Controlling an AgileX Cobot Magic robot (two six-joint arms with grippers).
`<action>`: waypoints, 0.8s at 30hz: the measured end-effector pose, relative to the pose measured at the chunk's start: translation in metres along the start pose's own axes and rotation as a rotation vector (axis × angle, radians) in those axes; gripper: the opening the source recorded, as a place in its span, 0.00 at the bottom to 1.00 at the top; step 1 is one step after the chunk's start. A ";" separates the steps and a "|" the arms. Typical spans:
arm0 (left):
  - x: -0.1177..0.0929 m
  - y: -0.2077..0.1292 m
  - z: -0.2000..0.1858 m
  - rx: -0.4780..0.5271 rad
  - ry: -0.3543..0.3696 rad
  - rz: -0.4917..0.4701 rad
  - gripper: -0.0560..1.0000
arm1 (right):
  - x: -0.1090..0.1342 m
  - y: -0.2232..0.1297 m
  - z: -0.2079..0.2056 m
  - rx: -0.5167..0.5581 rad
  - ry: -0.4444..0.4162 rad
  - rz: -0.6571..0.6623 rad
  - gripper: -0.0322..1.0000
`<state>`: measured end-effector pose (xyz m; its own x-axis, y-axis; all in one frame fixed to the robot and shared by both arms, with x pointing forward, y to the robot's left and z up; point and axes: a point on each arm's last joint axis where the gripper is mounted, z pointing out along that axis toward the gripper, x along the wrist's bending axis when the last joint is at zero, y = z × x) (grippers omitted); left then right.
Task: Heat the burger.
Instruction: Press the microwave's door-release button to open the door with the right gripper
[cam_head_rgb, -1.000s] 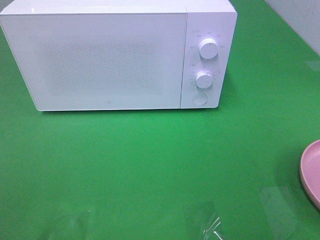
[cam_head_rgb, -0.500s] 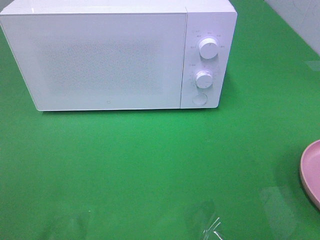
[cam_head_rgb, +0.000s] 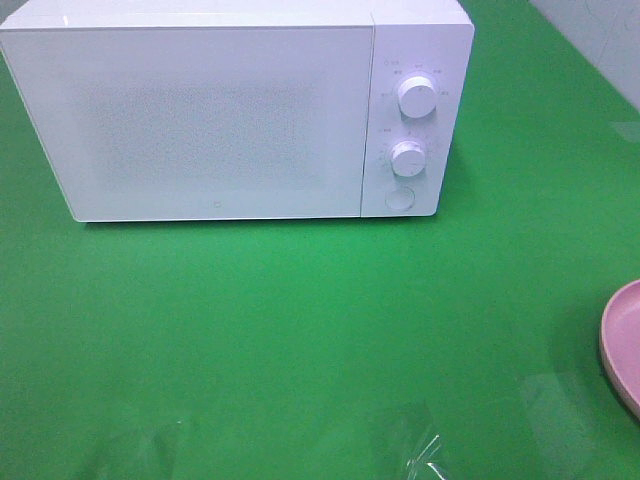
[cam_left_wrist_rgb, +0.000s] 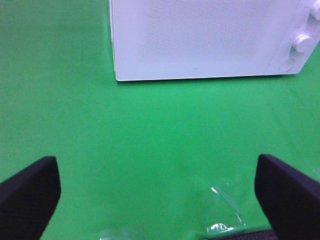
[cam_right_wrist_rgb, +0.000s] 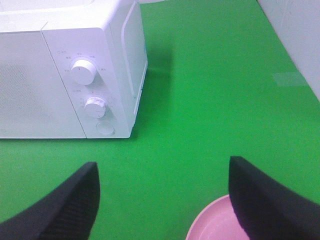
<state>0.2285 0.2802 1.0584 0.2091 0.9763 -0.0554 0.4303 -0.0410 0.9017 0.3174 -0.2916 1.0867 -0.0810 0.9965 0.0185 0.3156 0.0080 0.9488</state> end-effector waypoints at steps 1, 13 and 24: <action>0.000 0.000 0.000 0.000 0.000 0.000 0.98 | 0.000 -0.002 0.006 0.002 -0.001 0.000 0.73; 0.000 0.000 0.000 0.000 0.000 0.000 0.98 | -0.001 -0.005 0.040 0.023 -0.004 0.002 0.73; 0.000 0.000 0.000 0.000 0.000 0.000 0.98 | -0.002 -0.021 0.065 -0.039 -0.007 0.002 0.73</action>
<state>0.2285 0.2802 1.0584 0.2091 0.9763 -0.0554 0.4303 -0.0410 0.9017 0.3720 -0.2881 1.0465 -0.0734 0.9971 0.0187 0.2786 0.0025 0.9604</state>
